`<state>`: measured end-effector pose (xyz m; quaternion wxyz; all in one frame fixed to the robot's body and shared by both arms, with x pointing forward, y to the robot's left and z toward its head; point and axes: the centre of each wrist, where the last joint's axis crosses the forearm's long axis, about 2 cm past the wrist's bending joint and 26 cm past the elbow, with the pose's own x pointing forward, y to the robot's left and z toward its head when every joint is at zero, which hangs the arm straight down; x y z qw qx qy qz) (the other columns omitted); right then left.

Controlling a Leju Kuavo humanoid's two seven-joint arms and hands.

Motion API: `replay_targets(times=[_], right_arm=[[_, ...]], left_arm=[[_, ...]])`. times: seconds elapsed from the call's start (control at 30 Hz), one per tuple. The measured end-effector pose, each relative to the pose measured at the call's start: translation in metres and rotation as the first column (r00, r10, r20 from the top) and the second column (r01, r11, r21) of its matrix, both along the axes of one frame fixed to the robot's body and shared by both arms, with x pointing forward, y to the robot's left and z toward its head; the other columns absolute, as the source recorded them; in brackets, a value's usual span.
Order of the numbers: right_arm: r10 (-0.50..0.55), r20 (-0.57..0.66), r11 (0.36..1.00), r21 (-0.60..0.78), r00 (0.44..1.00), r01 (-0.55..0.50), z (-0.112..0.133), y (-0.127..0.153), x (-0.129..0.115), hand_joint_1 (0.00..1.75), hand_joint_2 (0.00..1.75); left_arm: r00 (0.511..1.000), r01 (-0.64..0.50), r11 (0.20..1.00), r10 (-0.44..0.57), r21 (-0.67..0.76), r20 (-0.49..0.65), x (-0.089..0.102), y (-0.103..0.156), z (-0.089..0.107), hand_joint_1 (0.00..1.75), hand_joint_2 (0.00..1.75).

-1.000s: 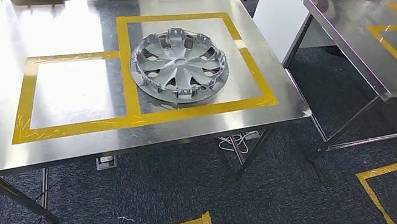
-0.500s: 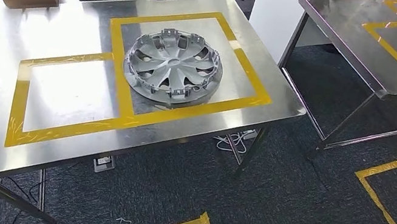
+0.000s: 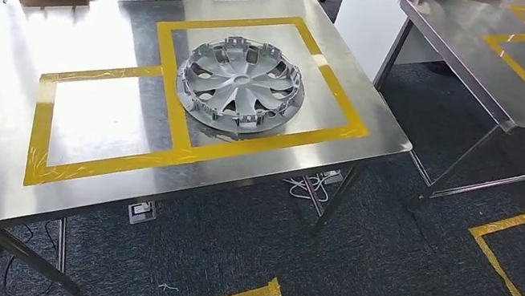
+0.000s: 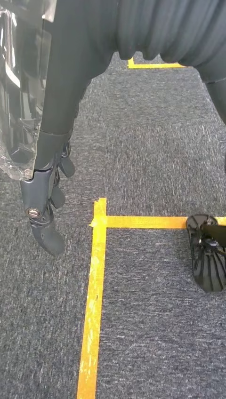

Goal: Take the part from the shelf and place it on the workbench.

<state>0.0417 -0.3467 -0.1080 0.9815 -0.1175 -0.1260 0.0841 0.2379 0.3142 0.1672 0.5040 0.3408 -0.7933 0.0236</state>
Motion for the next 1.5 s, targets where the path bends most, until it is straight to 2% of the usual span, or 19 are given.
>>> replay_targets(times=[0.1, 0.17, 0.33, 0.43, 0.57, 0.77, 1.27, 1.33, 1.5], right_arm=[[-0.002, -0.004, 1.000, 0.002, 1.000, 0.002, 0.000, 0.000, 0.000, 0.00, 1.75], [-0.006, -0.009, 1.000, 0.010, 1.000, 0.006, 0.000, 0.000, -0.001, 0.00, 1.75], [-0.018, -0.021, 1.000, 0.014, 1.000, 0.018, -0.001, -0.001, -0.004, 0.00, 1.75], [-0.018, -0.027, 1.000, 0.017, 0.999, 0.018, -0.001, -0.001, -0.005, 0.00, 1.75], [-0.024, -0.030, 0.999, 0.021, 0.999, 0.024, -0.001, -0.001, -0.005, 0.00, 1.75], [-0.027, -0.038, 0.999, 0.023, 0.999, 0.028, -0.001, 0.000, -0.009, 0.00, 1.75], [-0.028, -0.047, 0.999, 0.021, 0.999, 0.029, -0.002, 0.000, -0.013, 0.00, 1.75], [-0.024, -0.051, 0.999, 0.021, 0.998, 0.026, -0.002, 0.000, -0.013, 0.00, 1.75], [-0.013, -0.071, 0.999, 0.030, 0.997, 0.015, -0.001, -0.001, -0.010, 0.00, 1.75]], left_arm=[[0.998, -0.049, 0.998, 0.051, 0.045, -0.027, 0.003, 0.007, -0.001, 1.75, 1.75], [0.991, -0.107, 0.985, 0.117, 0.136, -0.068, 0.006, 0.012, -0.001, 1.75, 1.75], [0.938, -0.233, 0.888, 0.312, 0.396, -0.150, 0.023, 0.028, -0.005, 1.75, 1.75], [0.916, -0.269, 0.835, 0.376, 0.481, -0.142, 0.032, 0.034, -0.005, 1.75, 1.75], [0.912, -0.295, 0.813, 0.396, 0.502, -0.104, 0.046, 0.043, 0.005, 1.75, 1.75], [0.904, -0.303, 0.787, 0.416, 0.538, -0.099, 0.057, 0.049, 0.006, 1.75, 1.75], [0.891, -0.295, 0.773, 0.434, 0.562, -0.130, 0.062, 0.054, 0.000, 1.75, 1.75], [0.873, -0.284, 0.755, 0.458, 0.591, -0.166, 0.063, 0.056, -0.002, 1.75, 1.75], [0.793, -0.194, 0.671, 0.537, 0.716, -0.289, 0.075, 0.072, -0.007, 1.75, 1.75]])
